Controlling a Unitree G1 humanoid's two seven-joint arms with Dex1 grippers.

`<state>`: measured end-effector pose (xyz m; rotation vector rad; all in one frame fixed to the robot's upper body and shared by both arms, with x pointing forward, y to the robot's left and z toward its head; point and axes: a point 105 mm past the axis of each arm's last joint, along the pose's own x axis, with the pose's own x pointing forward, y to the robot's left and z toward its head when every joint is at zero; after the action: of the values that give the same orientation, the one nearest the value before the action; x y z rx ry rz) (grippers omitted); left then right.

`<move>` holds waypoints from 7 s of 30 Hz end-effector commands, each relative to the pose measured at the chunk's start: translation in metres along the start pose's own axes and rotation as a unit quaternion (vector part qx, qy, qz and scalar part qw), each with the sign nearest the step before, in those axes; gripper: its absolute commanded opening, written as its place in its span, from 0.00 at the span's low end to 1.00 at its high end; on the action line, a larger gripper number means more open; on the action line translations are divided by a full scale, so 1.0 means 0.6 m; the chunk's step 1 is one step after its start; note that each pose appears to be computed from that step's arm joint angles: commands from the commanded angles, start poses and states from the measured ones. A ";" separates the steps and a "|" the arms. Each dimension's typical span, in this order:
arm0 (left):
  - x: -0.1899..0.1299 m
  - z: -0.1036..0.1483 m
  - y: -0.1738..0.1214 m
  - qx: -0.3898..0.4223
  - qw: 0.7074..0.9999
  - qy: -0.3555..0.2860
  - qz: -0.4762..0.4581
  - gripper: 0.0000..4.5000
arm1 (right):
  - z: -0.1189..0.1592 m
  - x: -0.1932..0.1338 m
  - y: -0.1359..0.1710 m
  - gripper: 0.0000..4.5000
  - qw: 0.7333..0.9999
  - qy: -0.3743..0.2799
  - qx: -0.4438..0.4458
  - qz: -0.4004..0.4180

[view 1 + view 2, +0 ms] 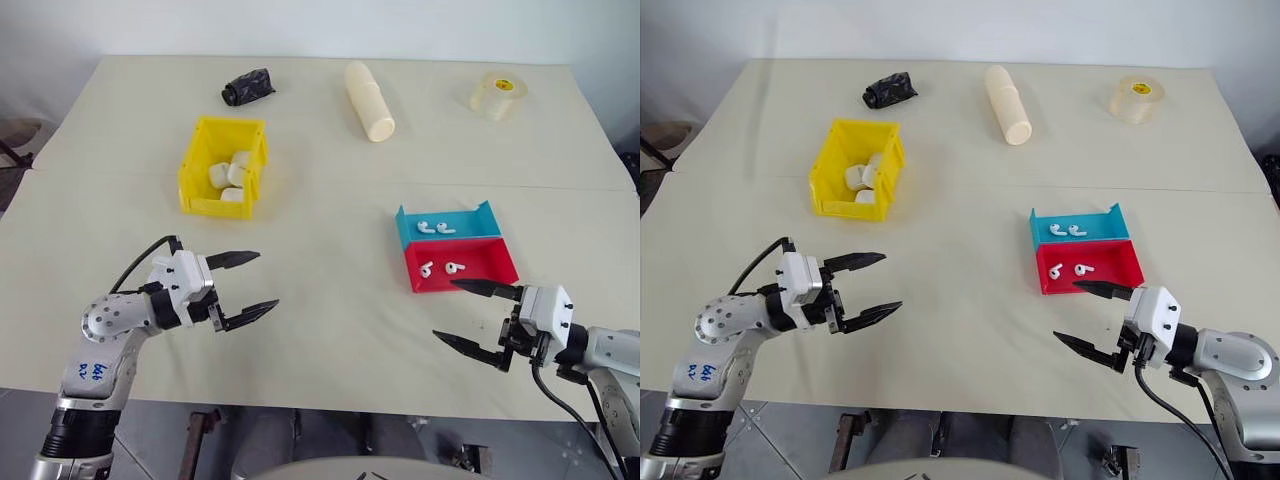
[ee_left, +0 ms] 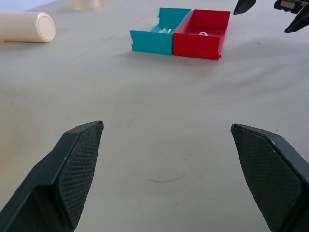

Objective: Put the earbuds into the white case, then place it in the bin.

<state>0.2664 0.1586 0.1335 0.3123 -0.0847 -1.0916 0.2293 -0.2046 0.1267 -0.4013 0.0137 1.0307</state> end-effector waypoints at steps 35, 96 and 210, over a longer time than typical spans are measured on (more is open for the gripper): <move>-0.229 -0.043 -0.007 -0.211 0.849 0.236 0.424 1.00 | 0.079 0.106 0.027 0.99 0.975 -0.175 -0.066 0.120; -0.052 0.063 0.002 -0.008 0.999 0.037 0.008 0.62 | 0.046 0.048 -0.005 1.00 0.994 -0.091 -0.058 0.026; 0.170 0.078 -0.133 -0.021 0.944 -0.264 -0.197 0.62 | 0.010 0.098 -0.179 0.51 0.926 0.376 0.006 0.025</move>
<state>0.2386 0.0267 0.1358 -0.0298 -0.4382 -1.5515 0.3456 -0.2018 0.1502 -0.7321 0.7395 0.8839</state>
